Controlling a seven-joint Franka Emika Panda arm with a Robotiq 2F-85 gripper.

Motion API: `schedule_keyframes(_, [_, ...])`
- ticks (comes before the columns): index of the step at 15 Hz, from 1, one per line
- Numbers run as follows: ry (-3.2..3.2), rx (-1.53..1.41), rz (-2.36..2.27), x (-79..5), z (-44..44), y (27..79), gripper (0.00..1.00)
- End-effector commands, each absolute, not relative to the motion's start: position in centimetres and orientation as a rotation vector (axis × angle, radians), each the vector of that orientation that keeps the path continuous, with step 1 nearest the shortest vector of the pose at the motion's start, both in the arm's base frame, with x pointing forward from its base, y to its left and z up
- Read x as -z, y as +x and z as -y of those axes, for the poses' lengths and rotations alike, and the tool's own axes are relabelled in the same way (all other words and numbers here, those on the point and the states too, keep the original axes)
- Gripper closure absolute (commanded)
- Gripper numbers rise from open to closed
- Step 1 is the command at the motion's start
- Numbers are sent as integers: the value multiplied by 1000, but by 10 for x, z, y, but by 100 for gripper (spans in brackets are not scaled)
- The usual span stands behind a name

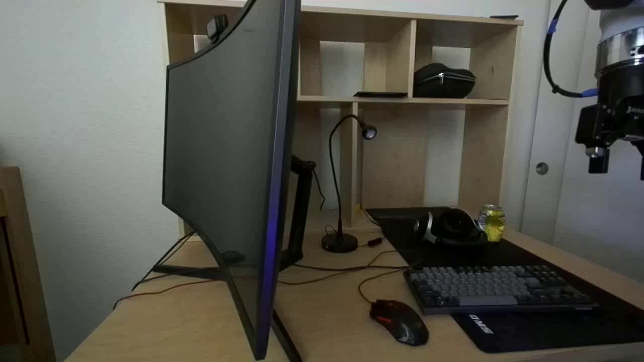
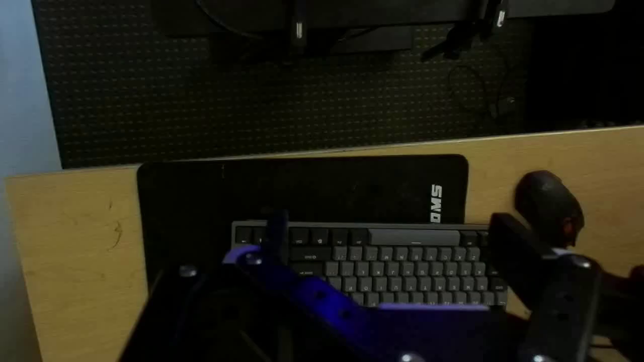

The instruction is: Pick up the headphones and place them at the edge of the table

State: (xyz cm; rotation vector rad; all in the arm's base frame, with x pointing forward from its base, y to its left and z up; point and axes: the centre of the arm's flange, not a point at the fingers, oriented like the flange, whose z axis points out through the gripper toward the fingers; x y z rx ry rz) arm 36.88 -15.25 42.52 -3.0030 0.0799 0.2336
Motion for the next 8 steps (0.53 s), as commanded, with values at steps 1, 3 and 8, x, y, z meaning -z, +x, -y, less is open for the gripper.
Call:
schedule_keyframes(1, [-3003,-234,-80,-425,153,369,0])
schedule_keyframes(3, [-3064,-323,-128,-408,138,383,0])
schedule_keyframes(8, [-3026,-111,-648,-360,108,493,0])
